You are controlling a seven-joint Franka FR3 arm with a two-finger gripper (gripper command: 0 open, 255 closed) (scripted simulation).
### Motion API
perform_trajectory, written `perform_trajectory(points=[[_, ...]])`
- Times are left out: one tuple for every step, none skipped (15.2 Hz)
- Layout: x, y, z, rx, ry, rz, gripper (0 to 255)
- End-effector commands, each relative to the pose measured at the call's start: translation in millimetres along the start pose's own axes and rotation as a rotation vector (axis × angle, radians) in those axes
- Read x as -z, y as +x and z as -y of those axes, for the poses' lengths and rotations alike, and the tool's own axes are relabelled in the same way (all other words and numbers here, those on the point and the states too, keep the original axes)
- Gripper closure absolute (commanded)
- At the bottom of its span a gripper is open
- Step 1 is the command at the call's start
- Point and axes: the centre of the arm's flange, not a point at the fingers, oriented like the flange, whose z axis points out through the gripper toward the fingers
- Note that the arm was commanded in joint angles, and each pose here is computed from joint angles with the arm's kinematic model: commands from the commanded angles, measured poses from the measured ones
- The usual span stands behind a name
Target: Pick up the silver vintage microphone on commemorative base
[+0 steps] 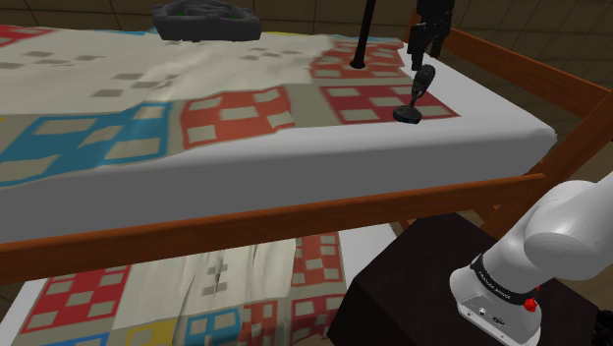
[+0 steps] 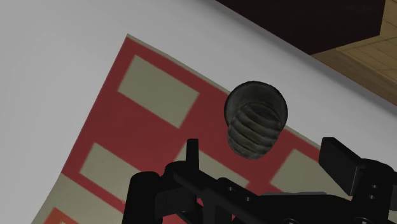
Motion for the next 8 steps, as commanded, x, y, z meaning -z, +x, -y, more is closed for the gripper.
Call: perform_trajectory(points=[[-11.2, 2.4, 1.3, 0.0, 0.0, 0.0, 0], [-16.3, 3.3, 2.2, 0.0, 0.0, 0.0, 0], [-19.3, 3.8, 2.7, 0.0, 0.0, 0.0, 0], [-19.3, 3.8, 2.7, 0.0, 0.0, 0.0, 0], [-19.4, 4.3, 3.5, 0.0, 0.0, 0.0, 255], [-19.5, 4.0, 3.9, 0.0, 0.0, 0.0, 255], [-19.6, 4.0, 3.8, 0.0, 0.0, 0.0, 255], [-19.5, 4.1, 3.7, 0.0, 0.0, 0.0, 255]])
